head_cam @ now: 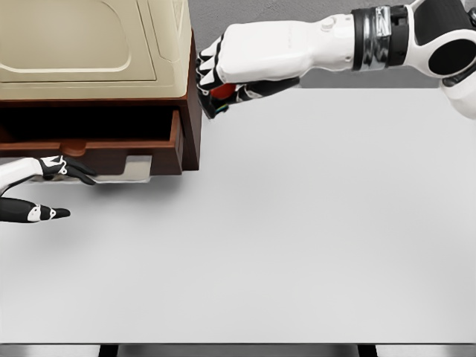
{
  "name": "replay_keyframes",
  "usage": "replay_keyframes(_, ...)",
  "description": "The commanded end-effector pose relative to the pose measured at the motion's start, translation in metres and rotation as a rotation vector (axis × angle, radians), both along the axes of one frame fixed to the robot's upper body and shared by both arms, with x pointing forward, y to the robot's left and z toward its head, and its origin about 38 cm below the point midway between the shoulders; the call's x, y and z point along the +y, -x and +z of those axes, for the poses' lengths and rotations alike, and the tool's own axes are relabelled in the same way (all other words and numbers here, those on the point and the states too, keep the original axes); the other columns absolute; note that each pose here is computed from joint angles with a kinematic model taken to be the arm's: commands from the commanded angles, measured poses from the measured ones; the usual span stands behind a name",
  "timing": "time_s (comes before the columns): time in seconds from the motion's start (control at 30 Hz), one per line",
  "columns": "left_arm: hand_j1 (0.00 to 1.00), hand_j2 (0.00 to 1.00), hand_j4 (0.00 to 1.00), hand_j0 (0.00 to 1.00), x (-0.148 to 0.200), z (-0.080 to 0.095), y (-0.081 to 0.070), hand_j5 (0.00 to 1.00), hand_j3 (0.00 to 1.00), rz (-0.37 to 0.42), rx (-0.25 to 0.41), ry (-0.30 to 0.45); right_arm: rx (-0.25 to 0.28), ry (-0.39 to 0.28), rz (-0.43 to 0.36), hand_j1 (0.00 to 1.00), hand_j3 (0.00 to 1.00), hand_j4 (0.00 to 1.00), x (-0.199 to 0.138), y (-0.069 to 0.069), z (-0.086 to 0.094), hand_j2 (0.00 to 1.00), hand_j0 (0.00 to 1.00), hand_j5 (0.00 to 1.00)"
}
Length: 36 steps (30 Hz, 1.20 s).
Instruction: Open the cabinet drawer with left arm, and place a switch into the drawer with right arm
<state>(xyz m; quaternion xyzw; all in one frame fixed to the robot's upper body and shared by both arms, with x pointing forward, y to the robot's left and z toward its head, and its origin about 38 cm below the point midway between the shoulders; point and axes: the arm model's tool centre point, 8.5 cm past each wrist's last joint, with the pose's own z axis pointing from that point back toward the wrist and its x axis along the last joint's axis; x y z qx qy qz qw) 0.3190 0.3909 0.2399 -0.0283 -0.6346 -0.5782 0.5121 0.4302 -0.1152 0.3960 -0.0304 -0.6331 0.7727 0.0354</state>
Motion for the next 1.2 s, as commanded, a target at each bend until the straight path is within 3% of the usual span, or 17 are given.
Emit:
replay_keyframes(0.0, 0.72, 0.72, 0.72, 0.72, -0.003, -0.007, 0.005, 0.72, 0.72, -0.043, 0.006, -0.039, 0.006, -0.007, 0.006, 0.4, 0.4, 0.4, 0.003, 0.001, 0.0, 0.4, 0.4, 0.4)
replay_keyframes(0.5, 0.71, 0.71, 0.71, 0.71, -0.001, -0.009, 0.008, 0.71, 0.71, -0.039, 0.018, -0.044, 0.009, 0.001, 0.07, 0.4, 0.4, 0.4, 0.038, 0.003, 0.003, 0.4, 0.4, 0.4)
replay_keyframes(1.03, 0.67, 0.67, 0.67, 0.67, 0.008, 0.012, 0.004, 0.67, 0.67, -0.014, -0.027, -0.06, 0.014, -0.012, 0.096, 0.4, 0.4, 0.4, 0.055, 0.003, 0.005, 0.4, 0.4, 0.4)
replay_keyframes(1.17, 0.67, 0.67, 0.67, 0.67, 0.011, 0.017, 0.003, 0.67, 0.67, -0.009, -0.036, -0.065, 0.032, -0.021, 0.095, 0.4, 0.4, 0.4, 0.066, -0.003, 0.002, 0.4, 0.4, 0.4)
